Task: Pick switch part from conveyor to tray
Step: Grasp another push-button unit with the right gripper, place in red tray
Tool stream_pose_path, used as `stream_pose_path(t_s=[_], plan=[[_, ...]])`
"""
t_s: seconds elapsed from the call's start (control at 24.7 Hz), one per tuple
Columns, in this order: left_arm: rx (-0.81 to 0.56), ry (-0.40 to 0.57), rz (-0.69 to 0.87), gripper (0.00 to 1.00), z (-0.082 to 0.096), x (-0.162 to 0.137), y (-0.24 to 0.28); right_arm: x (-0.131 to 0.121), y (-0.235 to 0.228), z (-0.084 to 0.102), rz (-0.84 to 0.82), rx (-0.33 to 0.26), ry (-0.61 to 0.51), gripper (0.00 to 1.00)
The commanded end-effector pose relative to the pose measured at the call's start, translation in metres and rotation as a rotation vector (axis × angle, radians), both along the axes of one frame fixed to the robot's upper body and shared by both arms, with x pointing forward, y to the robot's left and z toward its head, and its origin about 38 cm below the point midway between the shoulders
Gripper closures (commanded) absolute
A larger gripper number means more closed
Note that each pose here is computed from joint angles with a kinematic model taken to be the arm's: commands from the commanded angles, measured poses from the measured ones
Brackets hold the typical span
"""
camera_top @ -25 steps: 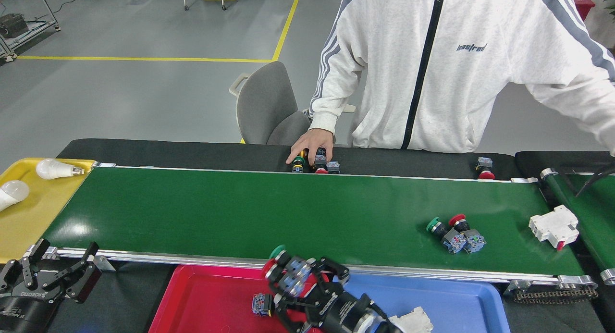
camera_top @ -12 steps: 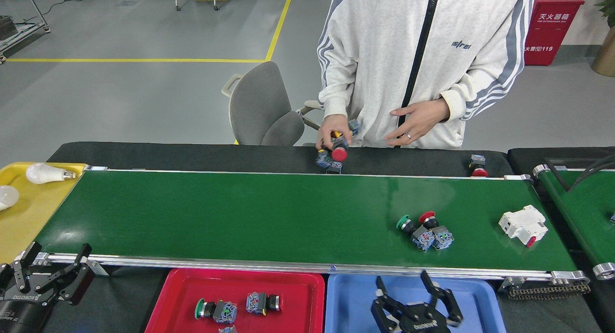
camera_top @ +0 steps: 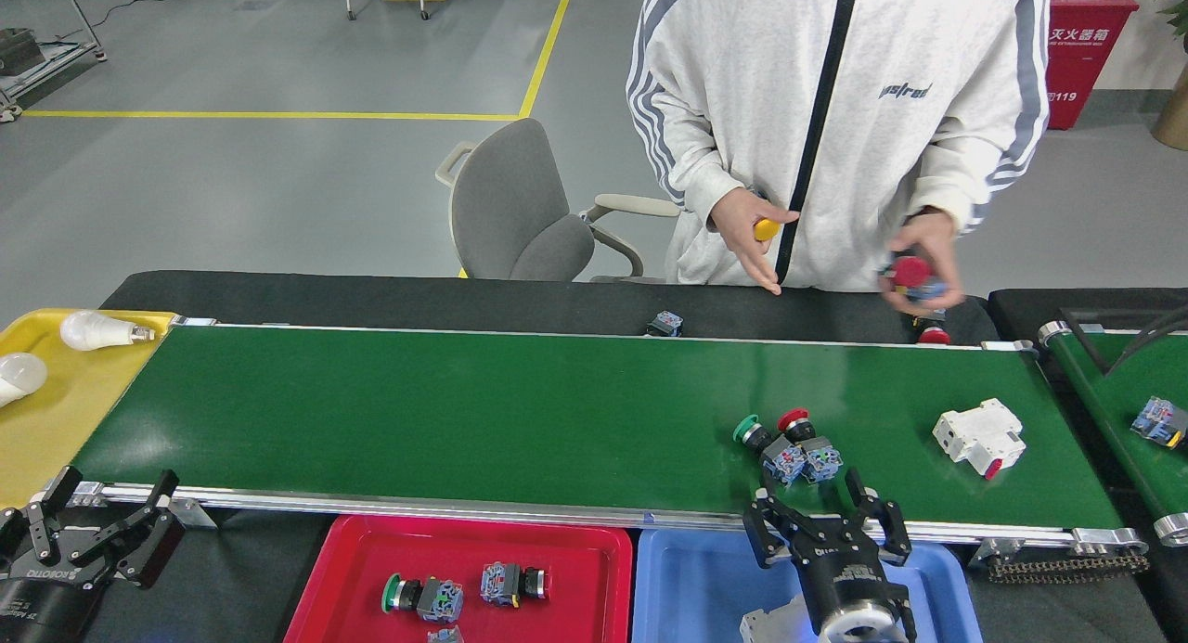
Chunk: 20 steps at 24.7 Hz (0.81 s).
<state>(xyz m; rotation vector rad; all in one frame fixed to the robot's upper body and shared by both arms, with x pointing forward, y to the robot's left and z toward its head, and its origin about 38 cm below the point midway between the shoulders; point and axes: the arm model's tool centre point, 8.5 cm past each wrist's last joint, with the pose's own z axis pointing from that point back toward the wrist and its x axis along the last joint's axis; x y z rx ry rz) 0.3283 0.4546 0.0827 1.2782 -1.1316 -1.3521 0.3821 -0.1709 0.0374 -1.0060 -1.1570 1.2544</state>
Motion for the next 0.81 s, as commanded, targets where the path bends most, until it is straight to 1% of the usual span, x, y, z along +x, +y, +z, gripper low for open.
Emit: stream_pose_path(t_s=[0.0, 0.16, 0.36, 0.57, 0.65, 0.69, 0.73, 0.77], plan=[[0.021, -0.029, -0.003, 0.00, 0.013, 0.005, 0.003, 0.007, 0.009, 0.004, 0.018, 0.000, 0.012, 0.01], [0.021, -0.025, -0.004, 0.00, 0.012, 0.005, 0.003, 0.018, 0.026, 0.004, 0.051, 0.002, 0.024, 0.01], [0.022, -0.029, -0.006, 0.00, 0.013, 0.006, 0.003, 0.026, 0.024, 0.007, 0.050, -0.006, 0.023, 0.01], [0.024, -0.035, -0.007, 0.00, 0.015, 0.009, 0.002, 0.050, 0.031, 0.010, 0.052, -0.015, 0.033, 0.01], [0.021, -0.038, -0.009, 0.00, 0.015, 0.010, 0.001, 0.060, 0.039, 0.007, 0.058, -0.011, 0.054, 0.01], [0.020, -0.038, -0.019, 0.00, 0.015, 0.013, -0.003, 0.063, 0.044, 0.004, 0.063, -0.015, 0.066, 0.06], [0.020, -0.038, -0.032, 0.00, 0.015, 0.016, -0.007, 0.064, 0.047, 0.002, 0.071, -0.021, 0.075, 0.20], [0.020, -0.040, -0.048, 0.00, 0.016, 0.020, -0.013, 0.065, 0.050, 0.001, 0.083, -0.035, 0.079, 0.46]])
